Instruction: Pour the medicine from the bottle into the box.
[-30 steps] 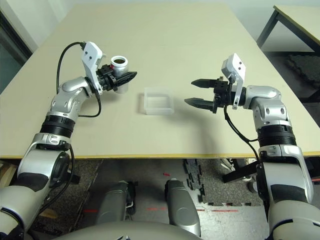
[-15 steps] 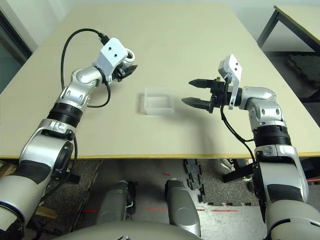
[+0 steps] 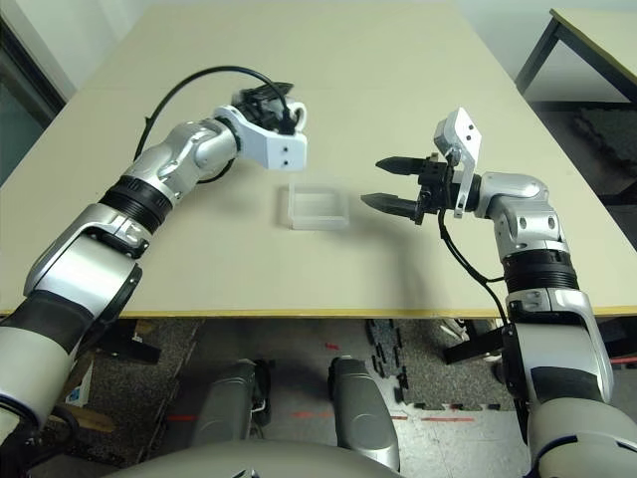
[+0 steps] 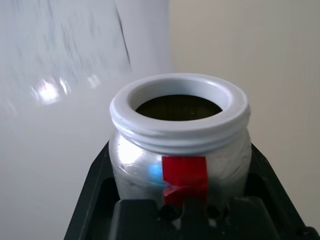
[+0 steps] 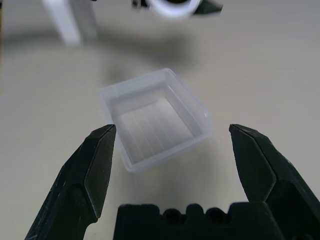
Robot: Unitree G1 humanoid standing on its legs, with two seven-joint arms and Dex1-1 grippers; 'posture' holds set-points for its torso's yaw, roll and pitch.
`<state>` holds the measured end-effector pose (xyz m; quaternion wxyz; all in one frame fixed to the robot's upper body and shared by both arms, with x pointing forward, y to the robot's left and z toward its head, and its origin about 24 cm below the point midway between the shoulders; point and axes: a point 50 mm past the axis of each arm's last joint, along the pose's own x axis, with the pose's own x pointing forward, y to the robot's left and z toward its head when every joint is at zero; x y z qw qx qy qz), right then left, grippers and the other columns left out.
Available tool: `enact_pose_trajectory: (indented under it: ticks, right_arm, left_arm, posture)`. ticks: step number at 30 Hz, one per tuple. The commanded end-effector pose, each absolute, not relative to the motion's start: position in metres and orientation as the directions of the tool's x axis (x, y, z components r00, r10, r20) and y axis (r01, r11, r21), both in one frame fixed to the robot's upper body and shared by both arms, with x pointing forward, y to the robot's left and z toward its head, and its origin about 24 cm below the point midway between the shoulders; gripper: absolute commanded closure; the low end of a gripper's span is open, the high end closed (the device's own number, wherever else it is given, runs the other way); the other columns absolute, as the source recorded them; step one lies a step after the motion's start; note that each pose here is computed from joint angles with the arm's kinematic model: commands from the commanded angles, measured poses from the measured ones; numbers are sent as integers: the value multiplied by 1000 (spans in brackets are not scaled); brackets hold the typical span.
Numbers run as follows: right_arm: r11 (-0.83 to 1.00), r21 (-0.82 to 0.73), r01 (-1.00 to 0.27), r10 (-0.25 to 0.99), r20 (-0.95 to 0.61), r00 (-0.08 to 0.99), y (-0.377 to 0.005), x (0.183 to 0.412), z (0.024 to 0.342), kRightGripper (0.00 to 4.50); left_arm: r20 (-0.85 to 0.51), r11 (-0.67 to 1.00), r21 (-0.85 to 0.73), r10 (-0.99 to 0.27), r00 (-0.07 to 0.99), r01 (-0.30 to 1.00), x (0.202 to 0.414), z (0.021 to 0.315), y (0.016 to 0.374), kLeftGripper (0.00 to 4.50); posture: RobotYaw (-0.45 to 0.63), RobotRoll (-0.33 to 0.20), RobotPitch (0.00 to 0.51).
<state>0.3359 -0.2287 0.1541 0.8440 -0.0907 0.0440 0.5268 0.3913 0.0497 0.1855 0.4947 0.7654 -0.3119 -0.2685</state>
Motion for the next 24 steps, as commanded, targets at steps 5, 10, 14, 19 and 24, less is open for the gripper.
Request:
enact_pose_trajectory:
  ticks: [5, 10, 14, 19, 24]
  right_arm:
    - [433, -94, -897, 882, -162, 443, -225, 339, 152, 0]
    - [434, -88, -897, 884, -149, 442, -224, 340, 154, 0]
    - [435, -87, -896, 884, -149, 443, -224, 340, 153, 0]
    - [438, -86, -895, 882, -152, 446, -225, 340, 153, 0]
    - [434, -88, -897, 881, -167, 443, -227, 338, 151, 0]
  left_arm:
    - [-196, -478, 733, -830, 522, -484, 387, 178, 28, 1866]
    - [-225, -515, 649, -833, 505, -561, 390, 183, 23, 1866]
    - [-230, -526, 630, -829, 510, -571, 391, 187, 21, 1866]
    - [-221, -519, 695, -813, 539, -497, 393, 187, 27, 1866]
    - [-162, -417, 862, -765, 623, -287, 399, 195, 39, 1866]
  posture:
    - [-75, 0, 152]
    - [-76, 0, 155]
    - [-77, 0, 154]
    - [-81, 0, 153]
    - [-77, 0, 153]
